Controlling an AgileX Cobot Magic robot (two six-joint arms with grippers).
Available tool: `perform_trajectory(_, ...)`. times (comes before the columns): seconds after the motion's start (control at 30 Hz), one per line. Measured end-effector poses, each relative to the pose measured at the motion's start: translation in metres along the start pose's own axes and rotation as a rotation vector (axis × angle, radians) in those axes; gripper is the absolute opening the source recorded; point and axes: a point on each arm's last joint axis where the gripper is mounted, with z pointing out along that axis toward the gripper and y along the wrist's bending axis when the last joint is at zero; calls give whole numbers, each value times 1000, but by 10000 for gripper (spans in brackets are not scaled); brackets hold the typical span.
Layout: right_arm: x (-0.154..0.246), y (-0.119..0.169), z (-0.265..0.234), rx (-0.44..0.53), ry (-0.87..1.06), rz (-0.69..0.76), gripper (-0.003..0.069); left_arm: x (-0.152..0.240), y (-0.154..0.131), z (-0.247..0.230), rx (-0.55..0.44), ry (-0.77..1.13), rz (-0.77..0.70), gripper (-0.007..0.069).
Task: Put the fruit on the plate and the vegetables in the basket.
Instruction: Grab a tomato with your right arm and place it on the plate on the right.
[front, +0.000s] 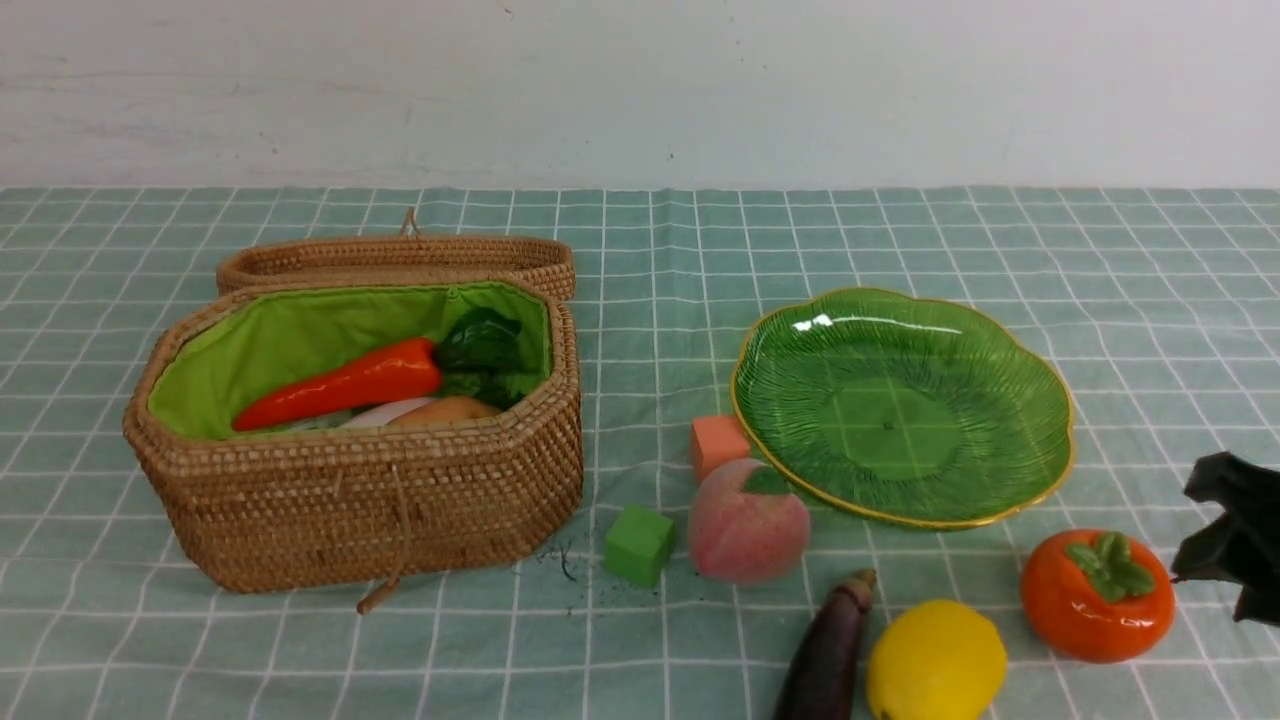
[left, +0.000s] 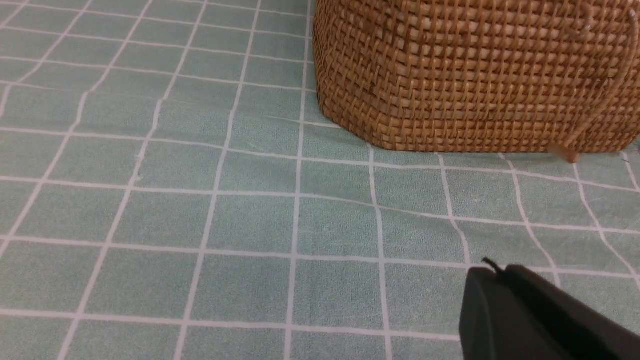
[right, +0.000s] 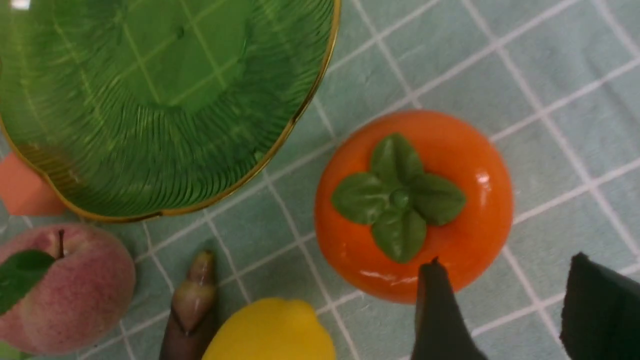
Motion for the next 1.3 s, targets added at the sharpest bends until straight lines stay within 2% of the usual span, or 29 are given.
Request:
perform_trajectory(0.2,-17,-23,17,0,28,62,470,0,0,0,0,0,0,20)
perform_trajectory(0.4,-30,-38,25,-51,17,101,501,0,0,0,0,0,0,25)
perform_trajectory(0.57,-31,-37,41,-115,53,76,503,0,0,0,0,0,0,25)
perform_trajectory(0.73,-29,-46,63,-95,111,52,503,0,0,0,0,0,0,25)
perform_trajectory(0.9,-33,-48,82,-111,141,147,507,0,0,0,0,0,0,26)
perform_trajectory(1.07,-34,-47,87,-142,149,162,505,0,0,0,0,0,0,29)
perform_trajectory(1.17,-34,-45,88,-160,145,159,487,0,0,0,0,0,0,32)
perform_trajectory(1.3,-34,-44,89,-179,150,150,428,0,0,0,0,0,0,35)
